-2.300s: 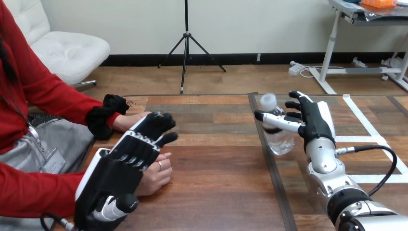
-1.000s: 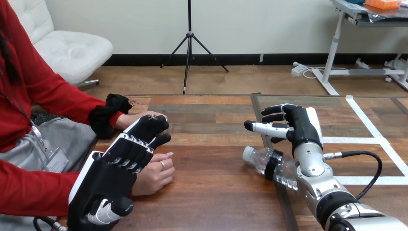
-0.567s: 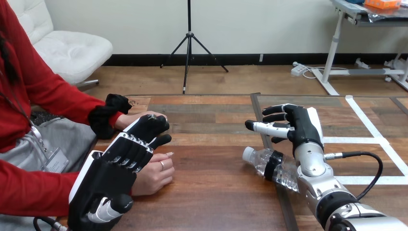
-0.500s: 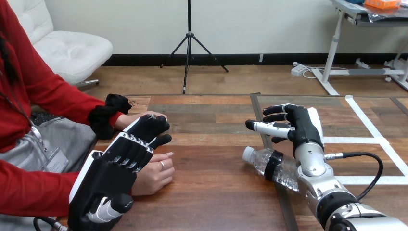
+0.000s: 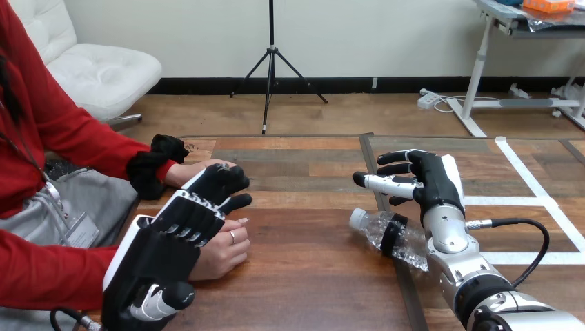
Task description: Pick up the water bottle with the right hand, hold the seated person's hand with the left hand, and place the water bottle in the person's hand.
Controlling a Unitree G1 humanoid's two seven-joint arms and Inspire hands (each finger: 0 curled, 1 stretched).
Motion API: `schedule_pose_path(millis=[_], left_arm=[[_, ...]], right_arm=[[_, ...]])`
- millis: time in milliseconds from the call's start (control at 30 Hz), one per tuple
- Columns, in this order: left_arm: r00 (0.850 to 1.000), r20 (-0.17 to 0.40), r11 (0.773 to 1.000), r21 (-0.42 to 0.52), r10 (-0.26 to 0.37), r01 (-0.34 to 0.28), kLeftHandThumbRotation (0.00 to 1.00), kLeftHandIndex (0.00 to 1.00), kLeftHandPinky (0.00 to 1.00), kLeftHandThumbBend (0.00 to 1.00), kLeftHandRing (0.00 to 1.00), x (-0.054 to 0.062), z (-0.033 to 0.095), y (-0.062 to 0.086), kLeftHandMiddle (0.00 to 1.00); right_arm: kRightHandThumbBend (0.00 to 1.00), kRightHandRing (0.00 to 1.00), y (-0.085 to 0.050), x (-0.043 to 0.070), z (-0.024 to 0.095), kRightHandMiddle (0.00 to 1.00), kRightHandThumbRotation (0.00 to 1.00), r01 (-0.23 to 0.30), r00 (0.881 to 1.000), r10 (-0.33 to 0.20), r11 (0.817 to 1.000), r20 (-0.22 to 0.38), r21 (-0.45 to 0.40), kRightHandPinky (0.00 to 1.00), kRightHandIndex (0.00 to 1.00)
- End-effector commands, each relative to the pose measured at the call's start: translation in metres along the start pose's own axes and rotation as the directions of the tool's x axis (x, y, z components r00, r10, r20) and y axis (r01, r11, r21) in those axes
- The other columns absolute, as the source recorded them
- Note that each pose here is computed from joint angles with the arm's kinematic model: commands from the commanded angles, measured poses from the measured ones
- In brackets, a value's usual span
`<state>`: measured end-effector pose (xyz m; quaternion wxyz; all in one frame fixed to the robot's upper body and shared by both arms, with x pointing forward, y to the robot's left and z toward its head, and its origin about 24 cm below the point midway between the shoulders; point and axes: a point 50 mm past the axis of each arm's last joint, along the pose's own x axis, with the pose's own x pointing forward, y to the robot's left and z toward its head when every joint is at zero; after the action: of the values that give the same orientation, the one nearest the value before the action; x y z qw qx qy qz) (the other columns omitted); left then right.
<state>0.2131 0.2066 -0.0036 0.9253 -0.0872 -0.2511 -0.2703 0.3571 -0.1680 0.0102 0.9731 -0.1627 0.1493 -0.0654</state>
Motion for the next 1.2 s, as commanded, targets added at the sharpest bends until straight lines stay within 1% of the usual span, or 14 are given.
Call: schedule_pose_path(millis=[0,133,200,400,467,533,600,667,800,933,1033,1167], left_arm=[[0.998,0.055,1.0,0.005,-0.031,0.031,0.58,0.88,0.85,1.0,0.9,0.021,0.004,0.004,0.9],[0.998,0.059,0.999,0.009,-0.031,0.03,0.58,0.87,0.85,1.0,0.9,0.022,0.004,0.003,0.9],[0.998,0.059,1.0,0.011,-0.03,0.029,0.58,0.87,0.85,1.0,0.9,0.022,0.004,0.003,0.9],[0.998,0.056,0.999,0.005,-0.033,0.032,0.57,0.87,0.85,1.0,0.9,0.024,0.003,0.001,0.9],[0.997,0.061,0.999,0.016,-0.036,0.035,0.57,0.87,0.85,1.0,0.9,0.024,0.003,0.001,0.9],[0.997,0.063,0.999,0.021,-0.037,0.036,0.57,0.88,0.86,1.0,0.9,0.024,0.003,0.0,0.91],[0.997,0.066,0.999,0.034,-0.04,0.037,0.58,0.88,0.86,1.0,0.9,0.025,0.003,0.0,0.91],[0.997,0.069,0.998,0.042,-0.041,0.038,0.59,0.88,0.86,1.0,0.9,0.026,0.002,-0.001,0.91],[0.996,0.073,0.999,0.031,-0.046,0.044,0.6,0.88,0.86,1.0,0.9,0.029,0.001,-0.002,0.91],[0.996,0.081,0.999,0.031,-0.041,0.039,0.6,0.88,0.87,1.0,0.91,0.031,0.0,-0.003,0.91],[0.996,0.084,0.998,0.047,-0.034,0.03,0.61,0.88,0.86,1.0,0.9,0.032,0.0,-0.004,0.91],[0.996,0.085,0.998,0.05,-0.033,0.029,0.63,0.88,0.86,1.0,0.9,0.033,-0.001,-0.005,0.91]], right_arm=[[0.86,0.62,-0.01,0.005,0.017,0.65,0.0,0.011,0.997,-0.008,0.999,0.071,-0.05,0.56,0.61],[0.88,0.67,-0.012,0.006,0.019,0.68,0.04,0.0,0.997,0.007,0.995,0.075,-0.099,0.63,0.65],[0.89,0.7,-0.013,0.007,0.019,0.71,0.09,-0.004,0.997,0.013,0.993,0.079,-0.116,0.66,0.69],[0.92,0.75,-0.017,0.009,0.022,0.76,0.2,-0.032,0.996,0.048,0.981,0.076,-0.192,0.71,0.76],[0.93,0.77,-0.018,0.01,0.024,0.78,0.23,-0.047,0.995,0.066,0.972,0.074,-0.23,0.72,0.78],[0.94,0.79,-0.019,0.01,0.024,0.8,0.27,-0.053,0.995,0.073,0.968,0.072,-0.245,0.73,0.81],[0.94,0.81,-0.021,0.011,0.025,0.82,0.29,-0.068,0.994,0.089,0.957,0.062,-0.283,0.74,0.83],[0.95,0.82,-0.023,0.012,0.026,0.84,0.32,-0.086,0.993,0.106,0.941,0.046,-0.327,0.75,0.85],[0.97,0.85,-0.026,0.013,0.028,0.87,0.36,-0.101,0.992,0.124,0.924,0.037,-0.368,0.78,0.89],[0.97,0.86,-0.03,0.014,0.029,0.89,0.37,-0.116,0.99,0.14,0.904,0.03,-0.411,0.78,0.91],[0.97,0.86,-0.032,0.014,0.029,0.9,0.38,-0.129,0.988,0.151,0.894,0.017,-0.428,0.77,0.92],[0.97,0.88,-0.034,0.014,0.029,0.92,0.38,-0.148,0.986,0.164,0.886,0.0,-0.44,0.76,0.94]])
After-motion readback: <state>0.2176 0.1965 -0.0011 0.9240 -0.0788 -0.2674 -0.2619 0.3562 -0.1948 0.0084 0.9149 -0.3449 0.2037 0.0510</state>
